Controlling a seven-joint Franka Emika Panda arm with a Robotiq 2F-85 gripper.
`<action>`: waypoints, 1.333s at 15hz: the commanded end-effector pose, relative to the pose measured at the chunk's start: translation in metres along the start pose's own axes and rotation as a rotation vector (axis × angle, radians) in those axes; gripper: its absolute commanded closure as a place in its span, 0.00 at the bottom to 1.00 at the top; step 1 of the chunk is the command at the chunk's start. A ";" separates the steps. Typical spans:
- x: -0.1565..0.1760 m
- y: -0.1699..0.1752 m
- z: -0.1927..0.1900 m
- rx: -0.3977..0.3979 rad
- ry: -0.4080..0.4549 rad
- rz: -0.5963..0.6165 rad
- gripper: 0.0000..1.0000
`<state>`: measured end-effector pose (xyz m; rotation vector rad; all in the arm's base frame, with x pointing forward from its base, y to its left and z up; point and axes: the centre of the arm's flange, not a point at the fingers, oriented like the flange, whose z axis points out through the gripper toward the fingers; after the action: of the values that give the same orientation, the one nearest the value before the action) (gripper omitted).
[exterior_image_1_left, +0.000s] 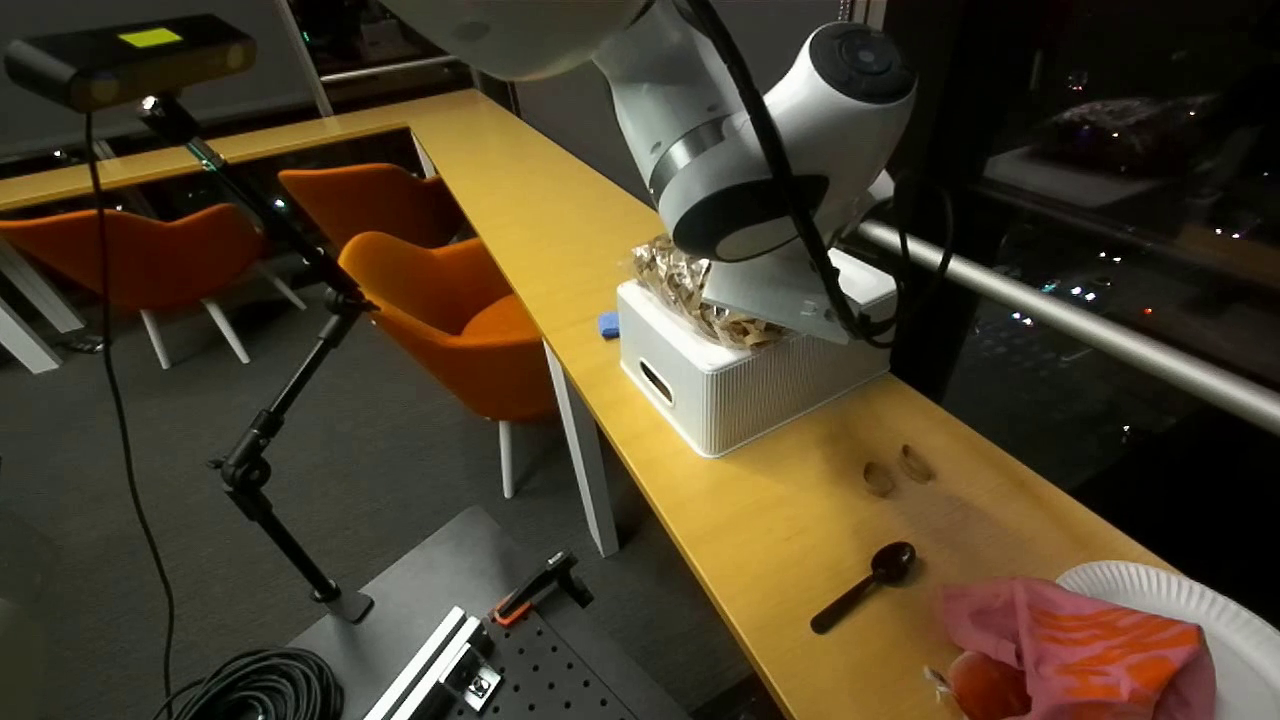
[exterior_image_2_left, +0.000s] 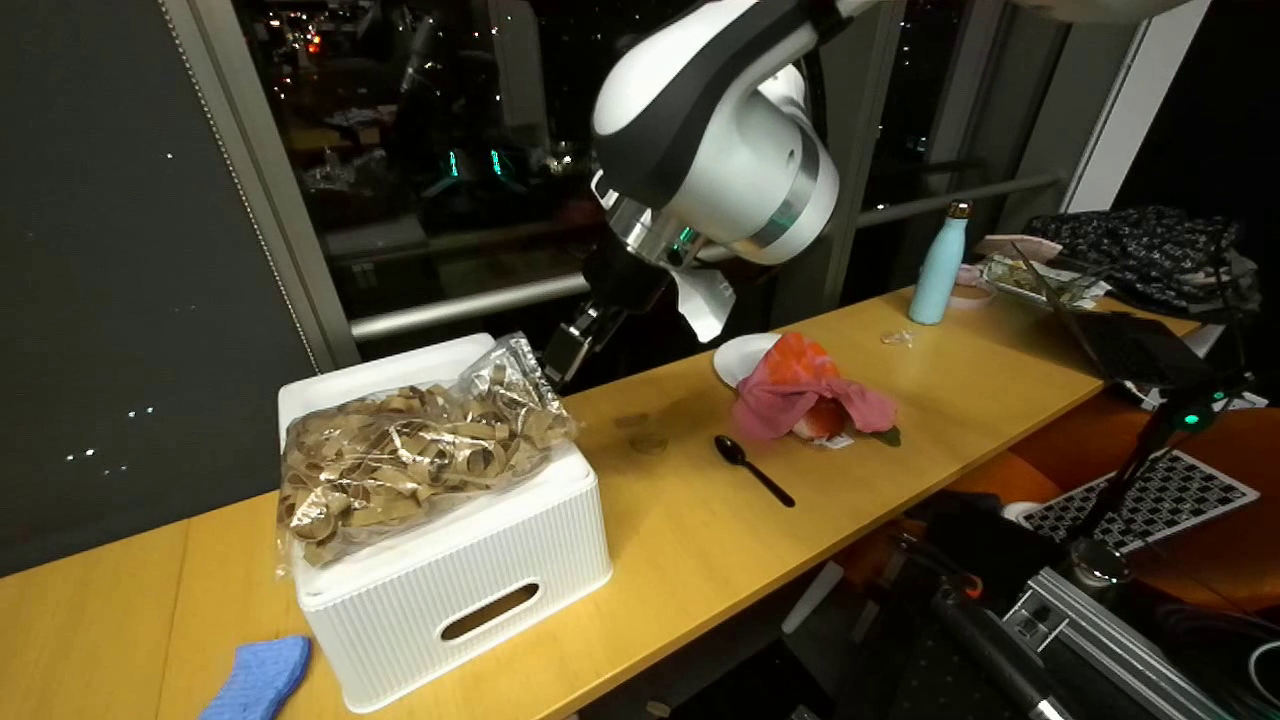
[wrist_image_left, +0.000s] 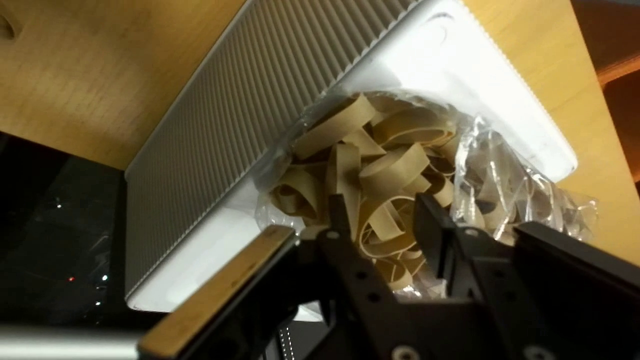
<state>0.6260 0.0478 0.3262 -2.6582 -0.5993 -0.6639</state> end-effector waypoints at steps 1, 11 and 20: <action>-0.014 -0.007 -0.023 -0.013 -0.007 -0.004 0.59; -0.083 0.063 -0.069 -0.270 -0.181 0.120 0.13; -0.077 0.125 -0.036 -0.312 -0.577 0.042 0.00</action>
<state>0.5752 -0.0956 0.2925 -3.1831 -0.5062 -0.1131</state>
